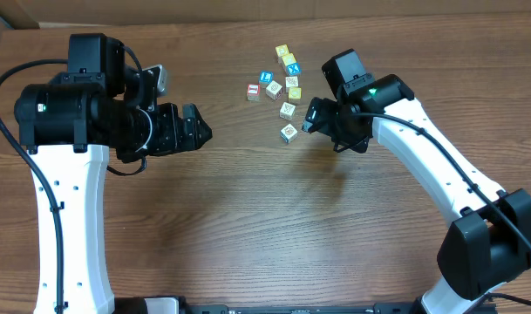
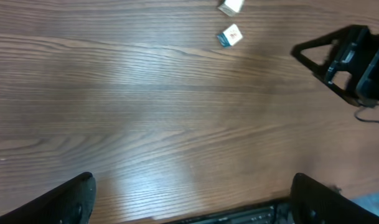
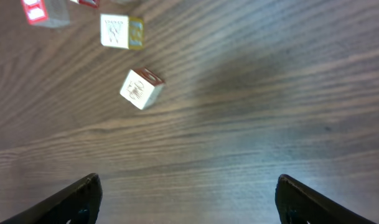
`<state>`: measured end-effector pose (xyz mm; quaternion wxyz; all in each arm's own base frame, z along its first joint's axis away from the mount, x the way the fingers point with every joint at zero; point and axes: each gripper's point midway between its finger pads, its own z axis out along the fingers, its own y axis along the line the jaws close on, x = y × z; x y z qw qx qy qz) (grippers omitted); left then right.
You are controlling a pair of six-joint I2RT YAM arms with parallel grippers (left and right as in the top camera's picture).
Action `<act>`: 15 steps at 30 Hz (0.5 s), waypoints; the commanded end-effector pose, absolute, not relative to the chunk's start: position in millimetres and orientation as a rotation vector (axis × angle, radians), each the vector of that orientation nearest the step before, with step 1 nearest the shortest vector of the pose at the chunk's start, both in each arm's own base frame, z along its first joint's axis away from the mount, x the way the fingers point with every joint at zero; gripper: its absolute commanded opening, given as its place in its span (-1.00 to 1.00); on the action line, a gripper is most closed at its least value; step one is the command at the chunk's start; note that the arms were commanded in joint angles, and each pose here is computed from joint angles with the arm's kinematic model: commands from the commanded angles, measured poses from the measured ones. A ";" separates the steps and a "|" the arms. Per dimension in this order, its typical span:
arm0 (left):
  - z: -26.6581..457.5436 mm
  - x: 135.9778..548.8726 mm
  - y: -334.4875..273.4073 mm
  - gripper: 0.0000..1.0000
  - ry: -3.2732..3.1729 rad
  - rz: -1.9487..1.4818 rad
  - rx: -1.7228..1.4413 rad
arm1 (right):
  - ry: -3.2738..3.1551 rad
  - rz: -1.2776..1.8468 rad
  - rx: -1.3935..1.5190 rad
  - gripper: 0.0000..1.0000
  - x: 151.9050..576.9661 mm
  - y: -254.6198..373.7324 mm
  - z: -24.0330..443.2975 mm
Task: Flip 4 blocks
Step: 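Move the right gripper down toward the front blocks of the cluster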
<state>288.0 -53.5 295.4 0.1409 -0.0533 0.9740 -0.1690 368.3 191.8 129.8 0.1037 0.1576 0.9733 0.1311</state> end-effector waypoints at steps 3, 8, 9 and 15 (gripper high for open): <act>288.9 291.2 -22.2 0.92 2.808 -0.266 -0.417 | 2.817 0.423 0.433 0.86 377.5 203.6 140.5; 288.5 291.7 -17.9 1.00 2.802 -0.234 -0.449 | 2.791 0.434 0.405 0.93 380.6 211.4 143.0; 288.5 291.7 -17.9 0.99 2.802 -0.234 -0.448 | 2.786 0.426 0.401 0.98 381.1 212.1 143.1; 288.6 291.9 -18.0 1.00 2.801 -0.236 -0.448 | 2.750 0.398 0.382 1.00 387.1 215.9 143.4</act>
